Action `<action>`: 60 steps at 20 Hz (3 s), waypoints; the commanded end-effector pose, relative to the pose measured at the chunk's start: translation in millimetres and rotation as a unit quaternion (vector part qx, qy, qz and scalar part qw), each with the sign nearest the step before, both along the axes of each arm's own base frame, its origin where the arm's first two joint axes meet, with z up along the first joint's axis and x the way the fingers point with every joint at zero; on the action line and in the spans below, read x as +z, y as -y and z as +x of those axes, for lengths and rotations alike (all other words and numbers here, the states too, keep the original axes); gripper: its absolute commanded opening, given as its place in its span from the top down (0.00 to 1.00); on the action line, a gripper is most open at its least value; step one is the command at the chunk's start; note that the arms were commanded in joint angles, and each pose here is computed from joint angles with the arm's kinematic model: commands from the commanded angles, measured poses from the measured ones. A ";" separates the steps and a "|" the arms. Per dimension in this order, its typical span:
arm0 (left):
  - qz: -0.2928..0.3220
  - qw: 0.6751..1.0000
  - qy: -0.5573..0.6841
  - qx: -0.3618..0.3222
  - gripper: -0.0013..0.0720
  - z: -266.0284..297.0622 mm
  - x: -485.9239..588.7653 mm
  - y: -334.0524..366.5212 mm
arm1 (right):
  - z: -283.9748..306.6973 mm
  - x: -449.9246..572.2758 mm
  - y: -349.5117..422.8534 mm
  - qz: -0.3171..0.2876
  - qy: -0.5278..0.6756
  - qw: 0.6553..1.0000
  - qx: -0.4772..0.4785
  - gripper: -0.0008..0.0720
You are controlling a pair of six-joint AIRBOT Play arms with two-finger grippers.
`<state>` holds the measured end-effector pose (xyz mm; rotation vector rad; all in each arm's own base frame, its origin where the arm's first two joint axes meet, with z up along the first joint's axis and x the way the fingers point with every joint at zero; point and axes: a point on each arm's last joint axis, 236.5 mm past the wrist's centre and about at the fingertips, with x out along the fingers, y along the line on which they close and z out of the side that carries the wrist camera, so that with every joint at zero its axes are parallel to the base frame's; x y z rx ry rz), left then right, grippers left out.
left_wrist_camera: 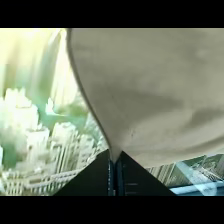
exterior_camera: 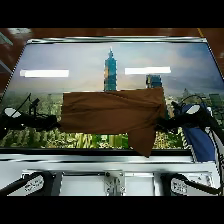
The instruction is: Fold the shirts.
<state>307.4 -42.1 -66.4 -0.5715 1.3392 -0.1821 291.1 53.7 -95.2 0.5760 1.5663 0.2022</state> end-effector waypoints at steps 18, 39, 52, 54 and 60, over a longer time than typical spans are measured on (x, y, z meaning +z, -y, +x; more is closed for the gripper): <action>-0.028 0.995 0.074 0.065 0.42 191.8 6.9 2.2 | 246.5 31.6 4.8 0.013 0.180 0.977 -0.116 0.88; -0.094 0.984 -0.040 -0.148 0.35 106.6 53.2 57.9 | 193.8 -32.2 2.8 0.019 0.047 0.996 -0.073 0.39; -0.205 0.965 0.107 -0.120 0.93 157.1 67.7 279.6 | 149.9 195.9 -14.2 0.017 0.218 0.976 0.013 0.92; -0.200 0.964 0.103 -0.142 0.93 139.8 54.6 314.3 | 129.0 226.0 -18.9 0.017 0.232 0.972 0.022 0.92; -0.225 0.960 0.089 -0.142 0.93 91.3 22.1 414.7 | 89.9 277.9 -26.9 0.020 0.255 0.967 0.012 0.92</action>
